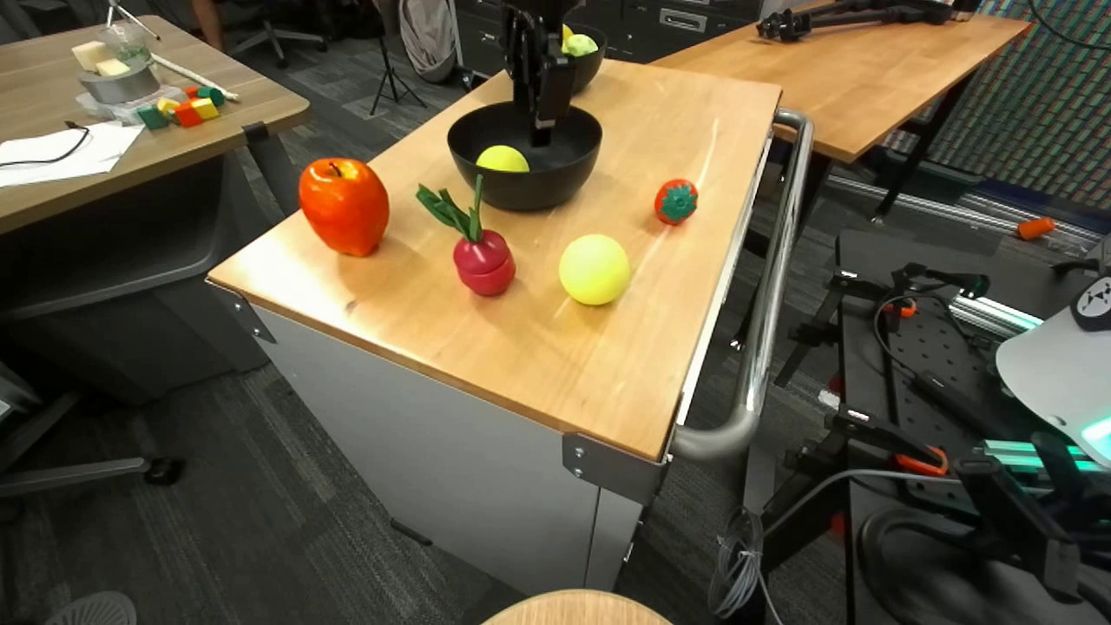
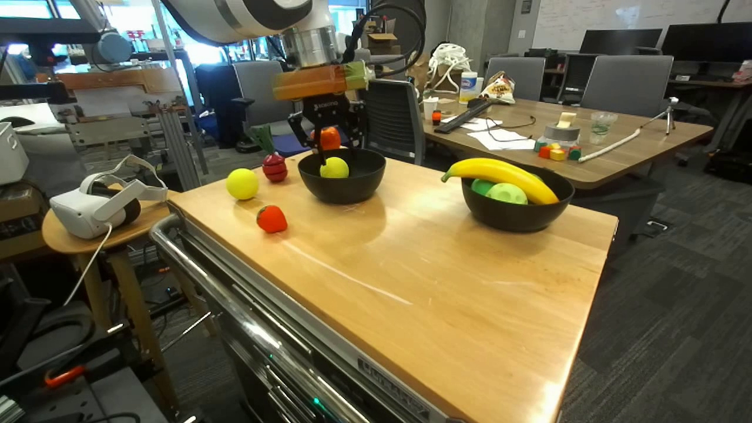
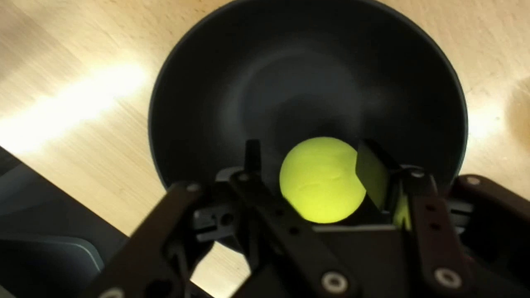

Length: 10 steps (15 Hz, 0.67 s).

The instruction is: Remove the fruits from the bowls

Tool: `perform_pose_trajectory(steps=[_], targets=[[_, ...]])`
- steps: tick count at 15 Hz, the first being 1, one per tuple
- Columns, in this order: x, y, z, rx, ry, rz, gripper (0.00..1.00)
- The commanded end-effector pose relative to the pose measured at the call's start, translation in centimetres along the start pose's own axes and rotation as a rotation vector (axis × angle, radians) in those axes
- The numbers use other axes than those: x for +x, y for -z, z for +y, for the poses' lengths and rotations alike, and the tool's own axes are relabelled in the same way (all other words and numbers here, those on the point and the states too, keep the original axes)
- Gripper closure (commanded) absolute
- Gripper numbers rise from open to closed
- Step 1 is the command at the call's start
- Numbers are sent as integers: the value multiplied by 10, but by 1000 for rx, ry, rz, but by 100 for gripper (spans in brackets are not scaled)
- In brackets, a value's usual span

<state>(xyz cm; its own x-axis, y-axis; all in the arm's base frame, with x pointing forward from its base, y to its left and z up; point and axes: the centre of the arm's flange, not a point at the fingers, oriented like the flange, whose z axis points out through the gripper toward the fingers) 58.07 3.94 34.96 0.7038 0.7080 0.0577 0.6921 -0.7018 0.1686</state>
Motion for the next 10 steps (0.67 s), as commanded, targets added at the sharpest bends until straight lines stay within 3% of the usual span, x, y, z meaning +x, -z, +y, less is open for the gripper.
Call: perform_pose_trajectory(steps=[1, 2, 6, 10], targets=[[10, -3, 9, 35, -12, 27, 49], [12, -6, 9, 38, -15, 26, 32], [21, -11, 12, 48, -17, 27, 5], [33, -16, 16, 40, -5, 23, 0]])
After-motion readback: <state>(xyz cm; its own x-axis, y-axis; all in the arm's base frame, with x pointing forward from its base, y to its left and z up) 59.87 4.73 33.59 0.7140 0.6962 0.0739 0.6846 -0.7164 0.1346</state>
